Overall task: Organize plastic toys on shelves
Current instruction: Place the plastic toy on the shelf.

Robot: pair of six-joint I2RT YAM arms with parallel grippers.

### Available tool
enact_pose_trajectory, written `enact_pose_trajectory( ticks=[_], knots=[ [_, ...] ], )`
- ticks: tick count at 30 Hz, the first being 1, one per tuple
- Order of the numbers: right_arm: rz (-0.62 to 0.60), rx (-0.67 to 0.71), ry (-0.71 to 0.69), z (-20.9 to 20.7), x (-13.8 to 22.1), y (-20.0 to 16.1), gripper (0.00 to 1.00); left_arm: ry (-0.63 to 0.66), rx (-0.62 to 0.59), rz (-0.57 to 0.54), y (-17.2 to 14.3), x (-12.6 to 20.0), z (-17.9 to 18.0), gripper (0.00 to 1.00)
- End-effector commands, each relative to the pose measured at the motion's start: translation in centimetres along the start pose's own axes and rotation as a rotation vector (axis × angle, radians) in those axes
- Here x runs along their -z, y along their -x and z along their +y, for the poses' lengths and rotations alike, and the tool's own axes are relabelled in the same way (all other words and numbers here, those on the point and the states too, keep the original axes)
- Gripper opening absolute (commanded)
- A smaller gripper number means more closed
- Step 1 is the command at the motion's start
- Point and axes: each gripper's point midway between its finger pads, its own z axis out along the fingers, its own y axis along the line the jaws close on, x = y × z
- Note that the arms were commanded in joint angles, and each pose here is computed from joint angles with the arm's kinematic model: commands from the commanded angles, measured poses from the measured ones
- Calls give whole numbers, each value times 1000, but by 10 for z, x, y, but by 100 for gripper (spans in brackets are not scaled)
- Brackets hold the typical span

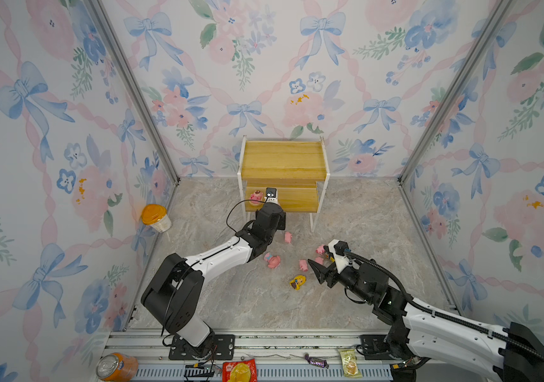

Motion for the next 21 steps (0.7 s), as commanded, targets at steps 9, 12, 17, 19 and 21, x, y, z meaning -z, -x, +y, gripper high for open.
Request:
enact_pose_trajectory(
  ticks=[9,12,17,19,21],
  knots=[
    [-9,21,-7,1,1,4,80,38,-6,0,8,-14,4,21],
    [-6,22,-5,1,1,3,80,46,-9,7,7,-16,5,21],
    [-2,23,-6,1,0,2,79,56,-7,12,6,-18,8,20],
    [-3,23,-6,1,0,2,80,62,-6,15,6,-20,9,20],
    [-3,23,-5,1,-1,2,79,65,-6,16,6,-21,9,20]
  ],
)
